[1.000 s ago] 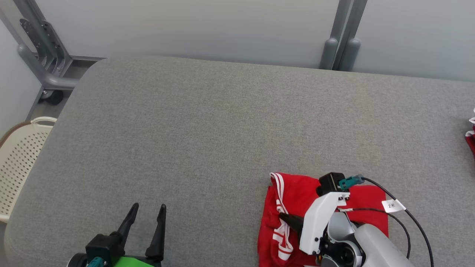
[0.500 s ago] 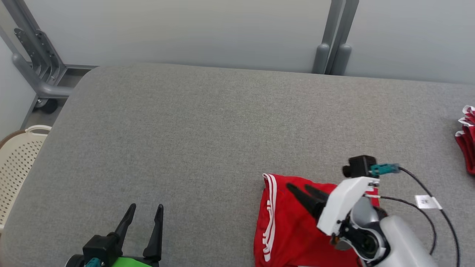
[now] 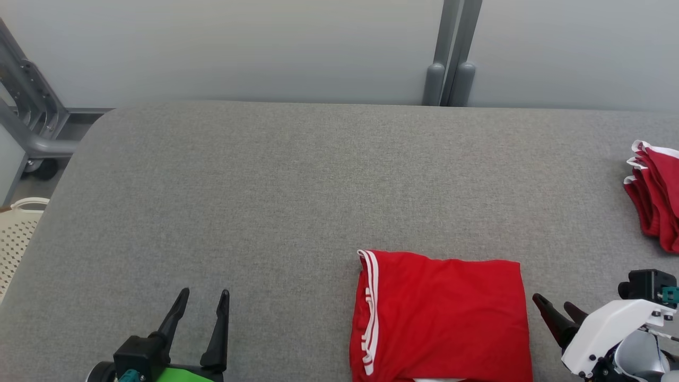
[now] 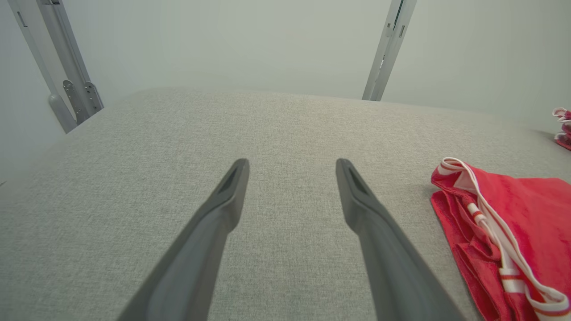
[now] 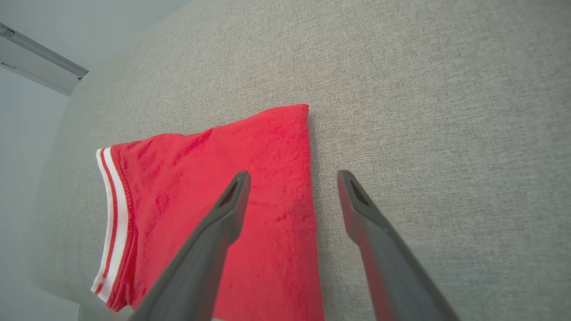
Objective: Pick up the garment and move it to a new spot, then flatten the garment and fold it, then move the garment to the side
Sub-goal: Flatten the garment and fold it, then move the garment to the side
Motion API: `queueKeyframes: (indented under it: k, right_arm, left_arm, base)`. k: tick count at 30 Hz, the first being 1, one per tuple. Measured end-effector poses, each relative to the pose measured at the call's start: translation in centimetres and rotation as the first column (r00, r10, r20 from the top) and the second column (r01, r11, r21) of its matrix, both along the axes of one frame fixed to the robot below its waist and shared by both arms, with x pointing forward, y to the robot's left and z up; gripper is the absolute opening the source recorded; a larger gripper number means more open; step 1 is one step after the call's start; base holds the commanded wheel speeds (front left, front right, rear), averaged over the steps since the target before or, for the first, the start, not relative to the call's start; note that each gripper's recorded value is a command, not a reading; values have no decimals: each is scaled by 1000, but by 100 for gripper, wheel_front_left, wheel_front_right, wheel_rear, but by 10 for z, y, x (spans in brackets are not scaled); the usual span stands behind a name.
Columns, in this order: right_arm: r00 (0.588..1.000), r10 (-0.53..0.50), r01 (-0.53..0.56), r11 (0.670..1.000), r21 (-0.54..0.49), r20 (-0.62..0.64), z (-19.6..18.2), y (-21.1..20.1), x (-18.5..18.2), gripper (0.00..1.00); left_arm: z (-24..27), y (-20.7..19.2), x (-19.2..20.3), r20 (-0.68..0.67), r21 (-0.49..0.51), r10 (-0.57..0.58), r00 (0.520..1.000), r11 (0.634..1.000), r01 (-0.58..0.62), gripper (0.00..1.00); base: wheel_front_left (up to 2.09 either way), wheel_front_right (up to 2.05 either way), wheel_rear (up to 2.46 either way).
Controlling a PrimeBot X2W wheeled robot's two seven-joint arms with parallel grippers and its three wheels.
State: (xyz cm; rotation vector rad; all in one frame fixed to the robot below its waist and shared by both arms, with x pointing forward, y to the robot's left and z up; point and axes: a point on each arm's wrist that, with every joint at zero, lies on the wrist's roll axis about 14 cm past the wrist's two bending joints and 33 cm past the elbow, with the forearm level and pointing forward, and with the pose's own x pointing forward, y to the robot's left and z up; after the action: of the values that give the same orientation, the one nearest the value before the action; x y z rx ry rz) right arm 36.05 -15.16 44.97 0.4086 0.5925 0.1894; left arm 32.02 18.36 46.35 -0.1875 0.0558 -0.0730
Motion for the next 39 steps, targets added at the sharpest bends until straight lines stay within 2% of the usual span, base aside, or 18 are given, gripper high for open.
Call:
queueKeyframes:
  k: [9,16,29,30,31,32,39]
  right_arm:
    - [998,-59,61,997,45,-38,-20,-9,-8,100]
    - [997,-20,25,997,72,-81,-40,11,-8,100]
    - [985,65,-67,998,-5,-160,-72,34,-1,100]
    - [984,71,-73,997,-6,-164,-74,35,0,55]
    - [983,76,-79,997,-9,-166,-74,36,1,17]
    - [983,82,-85,996,-11,-165,-75,38,2,0]
    - [990,89,-98,992,-76,-112,-61,36,17,0]
  left_arm:
    - [4,-3,7,13,33,-16,1000,999,16,100]
    - [10,4,10,33,40,6,999,999,-7,100]
    - [16,16,15,49,48,47,998,998,-49,100]
    - [14,16,15,43,47,49,998,998,-51,100]
    - [13,16,15,38,46,50,998,998,-52,100]
    - [12,16,15,34,45,52,998,998,-53,100]
    - [10,15,16,30,38,54,998,998,-55,100]
  base:
    - [0,0,0]
    - [0,0,0]
    - [0,0,0]
    - [0,0,0]
    - [0,0,0]
    - [0,0,0]
    - [0,0,0]
